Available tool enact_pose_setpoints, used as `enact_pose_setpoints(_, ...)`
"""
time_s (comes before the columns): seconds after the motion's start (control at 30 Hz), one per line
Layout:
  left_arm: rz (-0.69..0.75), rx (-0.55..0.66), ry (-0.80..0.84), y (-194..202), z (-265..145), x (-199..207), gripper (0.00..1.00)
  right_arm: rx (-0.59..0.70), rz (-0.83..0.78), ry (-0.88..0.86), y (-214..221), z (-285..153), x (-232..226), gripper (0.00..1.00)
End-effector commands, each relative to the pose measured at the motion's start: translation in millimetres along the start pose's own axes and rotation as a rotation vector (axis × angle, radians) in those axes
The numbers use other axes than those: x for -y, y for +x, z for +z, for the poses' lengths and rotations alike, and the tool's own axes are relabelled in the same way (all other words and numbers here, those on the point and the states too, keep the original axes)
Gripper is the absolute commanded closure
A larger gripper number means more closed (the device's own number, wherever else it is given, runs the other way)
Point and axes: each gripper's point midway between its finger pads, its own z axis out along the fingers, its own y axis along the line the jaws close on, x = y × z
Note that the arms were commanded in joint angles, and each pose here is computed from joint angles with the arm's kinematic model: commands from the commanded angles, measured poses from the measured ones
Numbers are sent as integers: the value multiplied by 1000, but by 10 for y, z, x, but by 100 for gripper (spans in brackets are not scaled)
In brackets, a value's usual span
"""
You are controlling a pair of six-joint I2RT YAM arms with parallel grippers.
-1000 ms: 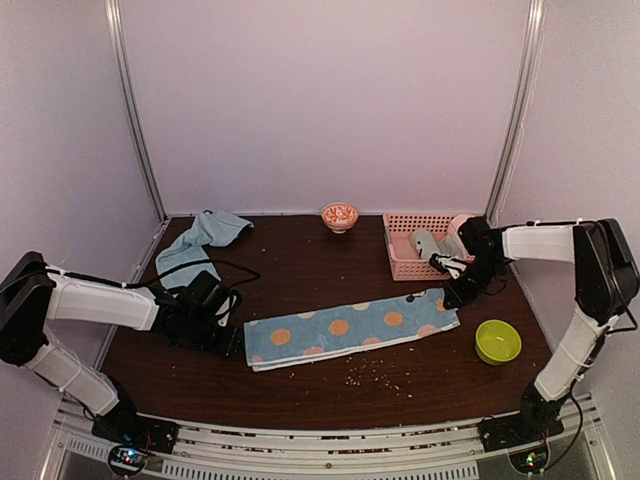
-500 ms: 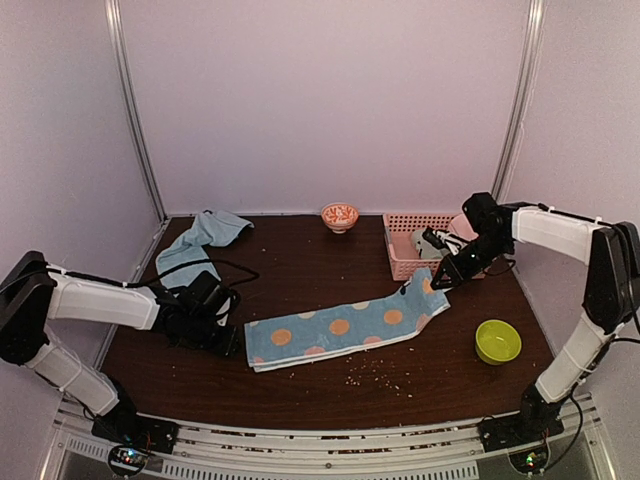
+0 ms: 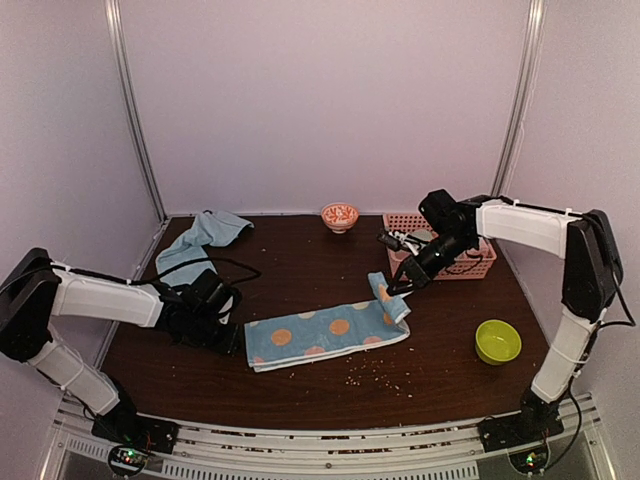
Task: Roll the towels
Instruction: Fold the towel at the center of the board.
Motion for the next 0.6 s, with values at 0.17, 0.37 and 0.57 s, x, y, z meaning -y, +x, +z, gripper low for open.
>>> enact_pose_setpoints(0.17, -33, -86, -43, 250, 58, -115, 62, 15, 0, -167, -475, 430, -391, 100)
enact_pose_setpoints(0.37, -33, -91, -56, 236, 77, -125, 62, 30, 29, -191, -627, 703, -613, 100)
enact_pose_setpoints(0.57, -45, -83, -46, 211, 75, -102, 62, 61, 50, -205, -776, 920, -789, 100)
